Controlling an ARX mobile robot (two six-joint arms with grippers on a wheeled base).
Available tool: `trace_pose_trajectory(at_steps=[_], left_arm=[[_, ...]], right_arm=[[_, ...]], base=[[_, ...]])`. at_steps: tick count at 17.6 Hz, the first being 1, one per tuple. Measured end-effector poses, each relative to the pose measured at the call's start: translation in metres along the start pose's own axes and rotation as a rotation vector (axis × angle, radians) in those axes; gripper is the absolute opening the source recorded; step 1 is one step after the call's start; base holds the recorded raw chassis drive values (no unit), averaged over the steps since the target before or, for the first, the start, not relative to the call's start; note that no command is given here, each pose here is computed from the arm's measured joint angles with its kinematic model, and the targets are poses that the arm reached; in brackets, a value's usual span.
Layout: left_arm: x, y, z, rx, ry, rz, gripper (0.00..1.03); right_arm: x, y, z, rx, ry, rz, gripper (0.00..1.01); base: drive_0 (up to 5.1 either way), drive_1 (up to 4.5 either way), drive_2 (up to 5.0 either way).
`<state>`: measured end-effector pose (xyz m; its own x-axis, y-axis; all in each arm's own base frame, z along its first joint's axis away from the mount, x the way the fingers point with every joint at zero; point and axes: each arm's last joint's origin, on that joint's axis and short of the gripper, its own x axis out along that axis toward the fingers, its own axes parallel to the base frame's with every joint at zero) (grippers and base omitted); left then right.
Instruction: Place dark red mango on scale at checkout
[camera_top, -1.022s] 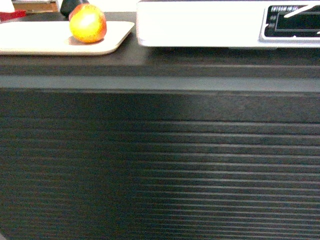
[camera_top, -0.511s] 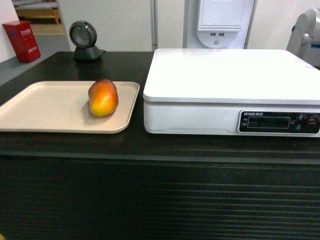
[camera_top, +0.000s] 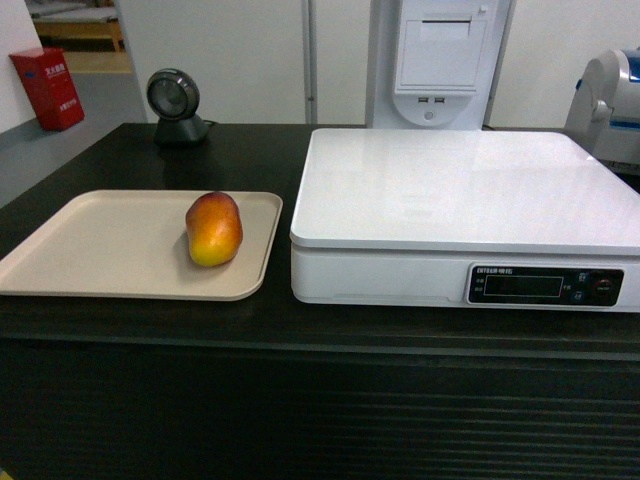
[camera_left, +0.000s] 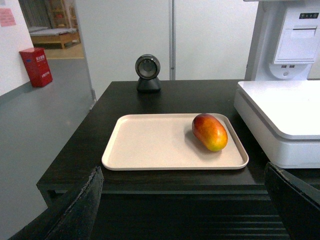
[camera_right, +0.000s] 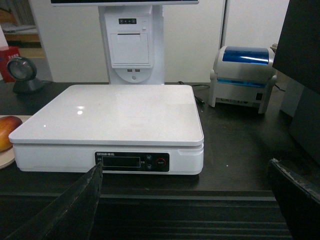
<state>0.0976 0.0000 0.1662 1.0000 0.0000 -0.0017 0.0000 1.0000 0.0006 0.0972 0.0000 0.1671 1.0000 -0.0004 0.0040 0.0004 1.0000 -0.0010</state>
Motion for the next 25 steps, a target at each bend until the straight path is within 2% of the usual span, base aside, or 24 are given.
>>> trace_pose_trajectory(at_steps=[22,23,24,25], left_arm=[[0.0,0.0,0.0,0.0,0.0,0.0,0.98],[0.001,-0.002,-0.001,0.001,0.055,0.068,0.98],[0.007,-0.009,0.004,0.012,0.075,0.101,0.98],[0.013,-0.019,0.016,0.021,0.063,0.103,0.98]], right_arm=[[0.0,0.0,0.0,0.0,0.0,0.0,0.98],[0.0,0.0,0.0,0.0,0.0,0.0,0.98],[0.0,0.0,0.0,0.0,0.0,-0.001,0.98],[0.0,0.0,0.0,0.0,-0.001,0.002,0.98]], base=[[0.0,0.0,0.0],[0.0,0.0,0.0],[0.0,0.0,0.0],[0.0,0.0,0.0]])
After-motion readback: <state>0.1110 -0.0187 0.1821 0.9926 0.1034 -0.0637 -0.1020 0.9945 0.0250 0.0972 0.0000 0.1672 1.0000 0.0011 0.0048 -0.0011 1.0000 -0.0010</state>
